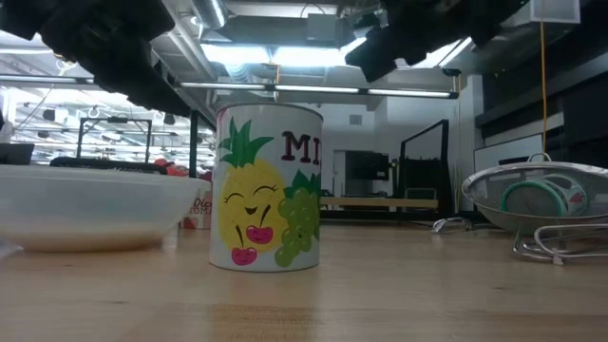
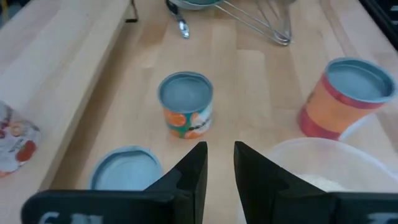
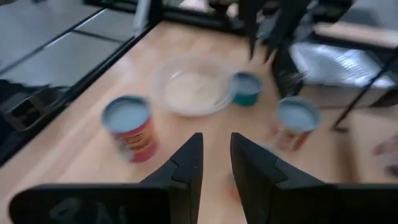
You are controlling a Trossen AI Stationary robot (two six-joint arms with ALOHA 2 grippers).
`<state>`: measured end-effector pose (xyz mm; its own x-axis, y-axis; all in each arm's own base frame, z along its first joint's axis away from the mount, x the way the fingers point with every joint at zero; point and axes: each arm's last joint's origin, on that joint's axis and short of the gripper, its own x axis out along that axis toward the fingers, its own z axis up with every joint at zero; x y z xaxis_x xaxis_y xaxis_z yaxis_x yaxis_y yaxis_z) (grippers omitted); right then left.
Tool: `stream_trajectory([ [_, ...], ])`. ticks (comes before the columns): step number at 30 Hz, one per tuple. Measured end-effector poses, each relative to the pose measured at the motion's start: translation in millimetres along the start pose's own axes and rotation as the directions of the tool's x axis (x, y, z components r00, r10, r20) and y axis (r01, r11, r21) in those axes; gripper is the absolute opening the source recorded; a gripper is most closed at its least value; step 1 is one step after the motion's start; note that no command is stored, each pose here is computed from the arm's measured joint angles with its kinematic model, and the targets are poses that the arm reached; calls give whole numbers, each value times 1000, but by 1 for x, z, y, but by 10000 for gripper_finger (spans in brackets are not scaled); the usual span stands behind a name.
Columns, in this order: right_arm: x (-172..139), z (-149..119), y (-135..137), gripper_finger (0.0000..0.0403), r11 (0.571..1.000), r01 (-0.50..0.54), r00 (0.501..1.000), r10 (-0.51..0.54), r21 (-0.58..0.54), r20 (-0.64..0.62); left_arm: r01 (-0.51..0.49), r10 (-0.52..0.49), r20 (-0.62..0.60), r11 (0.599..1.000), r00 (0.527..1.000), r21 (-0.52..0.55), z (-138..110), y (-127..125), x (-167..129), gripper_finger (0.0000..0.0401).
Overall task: Pick and place cans onto a shelf
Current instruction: Put the pink diced tomato can on the shelf
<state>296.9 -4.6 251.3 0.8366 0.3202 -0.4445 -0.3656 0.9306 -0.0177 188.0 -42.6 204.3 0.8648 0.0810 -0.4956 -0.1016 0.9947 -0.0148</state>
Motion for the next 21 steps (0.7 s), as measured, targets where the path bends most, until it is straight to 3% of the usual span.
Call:
stream_trajectory([
  [8,-9,37,-19,86,979,200,967,-191,-36,170,-71,71,18,997,997,1,0,2,0,71],
  [12,-4,54,-29,86,969,241,943,-223,-45,248,-70,70,21,998,997,0,0,2,0,74],
  [21,54,39,-51,86,977,213,968,-208,-24,139,-69,69,24,998,997,-2,0,2,0,72],
])
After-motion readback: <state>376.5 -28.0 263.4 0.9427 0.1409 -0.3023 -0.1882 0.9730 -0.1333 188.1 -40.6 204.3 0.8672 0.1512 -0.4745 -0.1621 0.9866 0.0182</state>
